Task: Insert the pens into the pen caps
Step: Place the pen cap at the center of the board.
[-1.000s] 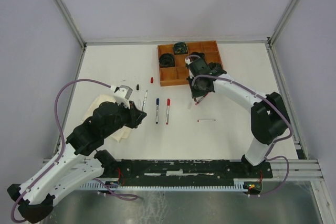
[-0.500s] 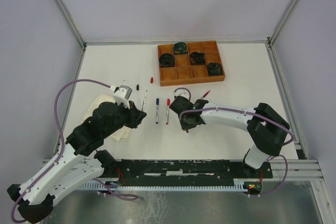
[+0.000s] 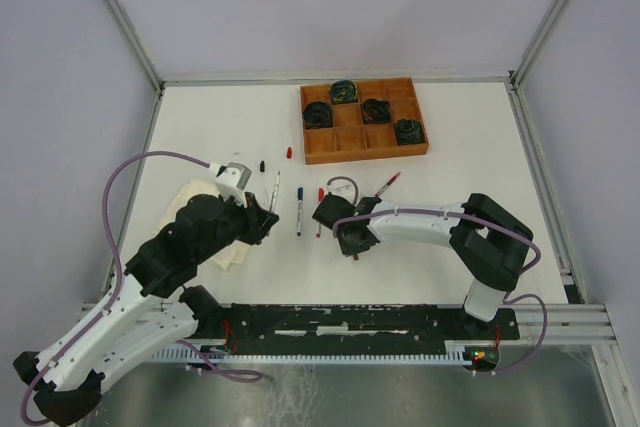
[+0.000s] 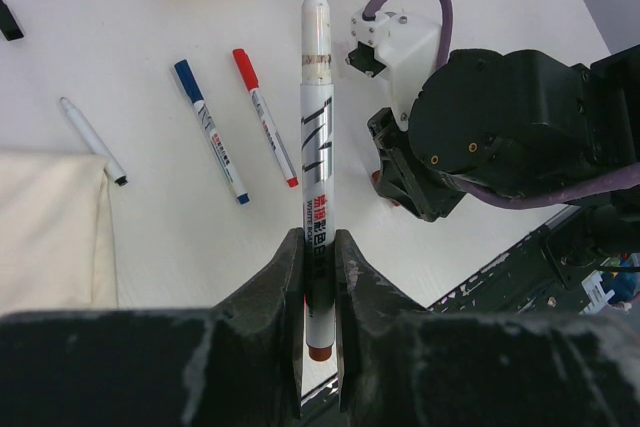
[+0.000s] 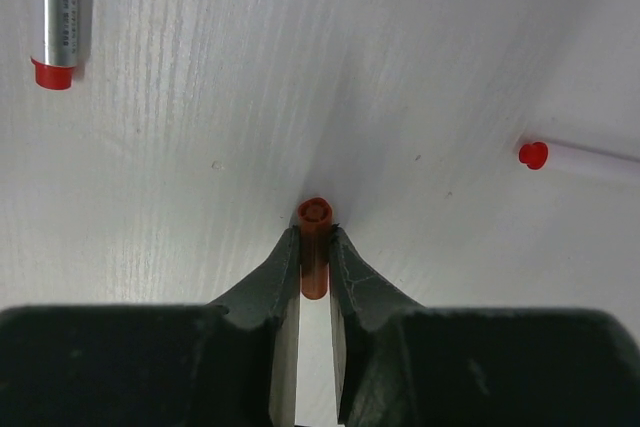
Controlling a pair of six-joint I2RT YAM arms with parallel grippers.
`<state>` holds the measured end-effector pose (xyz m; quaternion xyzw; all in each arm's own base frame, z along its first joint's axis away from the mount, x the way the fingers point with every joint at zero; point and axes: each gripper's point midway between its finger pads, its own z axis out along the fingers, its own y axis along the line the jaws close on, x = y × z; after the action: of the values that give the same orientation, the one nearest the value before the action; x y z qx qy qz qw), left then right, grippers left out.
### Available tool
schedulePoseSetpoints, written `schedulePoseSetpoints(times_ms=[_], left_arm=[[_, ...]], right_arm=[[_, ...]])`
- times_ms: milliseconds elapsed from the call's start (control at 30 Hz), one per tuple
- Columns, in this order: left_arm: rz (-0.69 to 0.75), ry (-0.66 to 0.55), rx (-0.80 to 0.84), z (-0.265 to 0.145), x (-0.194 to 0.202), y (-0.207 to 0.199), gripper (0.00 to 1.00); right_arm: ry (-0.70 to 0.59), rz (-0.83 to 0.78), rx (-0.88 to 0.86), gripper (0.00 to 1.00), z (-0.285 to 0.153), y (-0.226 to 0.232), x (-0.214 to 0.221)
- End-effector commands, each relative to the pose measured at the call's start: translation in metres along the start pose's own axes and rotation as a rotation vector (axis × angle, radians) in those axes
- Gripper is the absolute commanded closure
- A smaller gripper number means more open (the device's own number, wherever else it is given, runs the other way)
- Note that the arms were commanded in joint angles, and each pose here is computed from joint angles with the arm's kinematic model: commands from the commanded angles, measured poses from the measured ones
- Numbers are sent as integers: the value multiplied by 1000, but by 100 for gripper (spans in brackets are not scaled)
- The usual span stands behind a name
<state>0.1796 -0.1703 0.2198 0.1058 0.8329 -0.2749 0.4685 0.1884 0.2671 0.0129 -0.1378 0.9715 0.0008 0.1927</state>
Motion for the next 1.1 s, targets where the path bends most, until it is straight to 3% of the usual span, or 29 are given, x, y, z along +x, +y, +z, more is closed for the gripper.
schedulePoseSetpoints(times_ms=[0,233,1067], left_arm=[[14,-57,8,0,-14,-3,97],[15,-51,8,1,-13,-3,97],[14,-47,16,2,-12,-4,97]], right_arm=[[14,14,17,78,8,3,3],[29,12,23,71,8,0,8],[51,18,10,70,1,-3,15]])
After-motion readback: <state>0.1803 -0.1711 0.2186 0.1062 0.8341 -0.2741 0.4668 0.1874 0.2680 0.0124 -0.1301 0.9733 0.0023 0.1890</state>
